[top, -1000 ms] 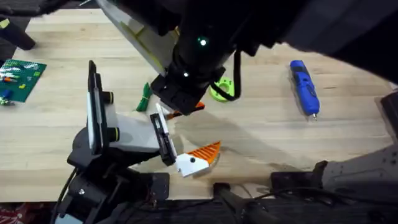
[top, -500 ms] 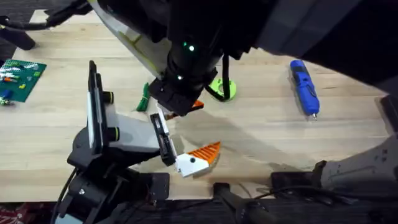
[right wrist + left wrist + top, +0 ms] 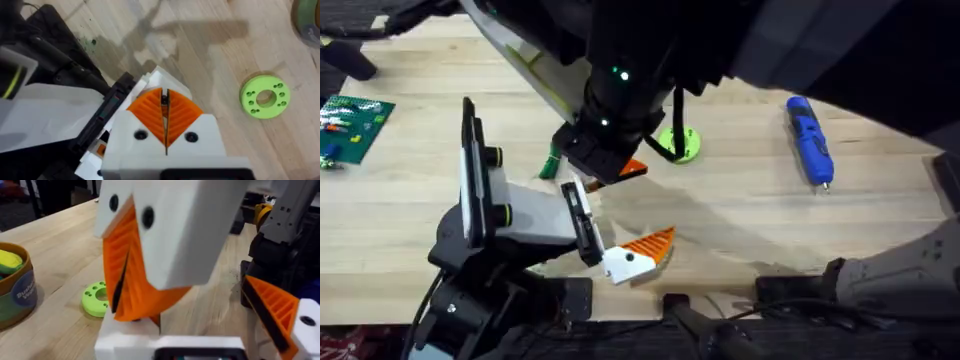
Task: Pick up the gripper from the table and insert it into the empty holder that is missing its gripper. Then pick up a screw, insert it into the mounting hole, and use the screwdriver to tighten it. Finally, clean up the table by picking up the vegetable and placing it into the bucket.
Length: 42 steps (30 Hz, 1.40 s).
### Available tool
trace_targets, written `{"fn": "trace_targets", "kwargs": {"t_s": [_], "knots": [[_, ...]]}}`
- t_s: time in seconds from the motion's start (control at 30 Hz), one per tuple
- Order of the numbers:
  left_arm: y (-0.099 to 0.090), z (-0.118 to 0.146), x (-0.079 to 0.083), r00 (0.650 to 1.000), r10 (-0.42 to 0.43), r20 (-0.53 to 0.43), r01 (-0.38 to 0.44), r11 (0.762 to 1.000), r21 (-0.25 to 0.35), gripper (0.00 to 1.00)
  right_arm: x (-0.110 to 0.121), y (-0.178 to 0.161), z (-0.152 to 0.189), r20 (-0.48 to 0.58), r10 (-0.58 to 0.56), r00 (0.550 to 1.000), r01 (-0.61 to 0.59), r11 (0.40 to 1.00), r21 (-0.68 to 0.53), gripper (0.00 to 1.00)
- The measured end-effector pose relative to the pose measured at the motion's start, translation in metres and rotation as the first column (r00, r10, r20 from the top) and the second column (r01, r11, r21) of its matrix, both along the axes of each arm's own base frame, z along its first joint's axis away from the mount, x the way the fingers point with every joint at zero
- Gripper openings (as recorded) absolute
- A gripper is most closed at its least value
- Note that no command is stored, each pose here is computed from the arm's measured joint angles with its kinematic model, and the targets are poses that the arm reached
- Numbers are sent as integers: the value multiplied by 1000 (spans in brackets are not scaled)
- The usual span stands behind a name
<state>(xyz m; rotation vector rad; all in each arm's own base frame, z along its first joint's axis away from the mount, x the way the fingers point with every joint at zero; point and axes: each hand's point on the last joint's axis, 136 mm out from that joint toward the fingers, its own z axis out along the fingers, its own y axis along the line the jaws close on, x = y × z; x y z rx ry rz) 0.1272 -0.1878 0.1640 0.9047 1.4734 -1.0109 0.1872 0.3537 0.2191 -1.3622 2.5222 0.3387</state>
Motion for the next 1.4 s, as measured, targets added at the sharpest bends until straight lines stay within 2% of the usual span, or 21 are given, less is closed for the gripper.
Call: {"fn": "trace_targets", "kwargs": {"t_s": [0.83,1.0,1.17,1.23,1.4], "knots": [[0,0,0,1000,1,-7,-1,1000,-2,988,-1,-2,-3,-8,-1,1000,0,1000,-16,26],[0,0,0,1000,1,-6,-1,1000,-3,988,0,-1,-3,-5,-1,1000,1,1000,-11,351],[1,0,2,1000,13,-9,-13,1000,-2,986,9,-10,-2,25,-27,999,28,999,-35,915],[1,0,2,1000,15,-7,-15,1000,-2,986,11,-12,2,34,-34,999,35,999,-29,986],[1,0,2,1000,13,-6,-13,1000,-2,986,4,-12,16,31,-21,999,21,1000,19,996]]}}
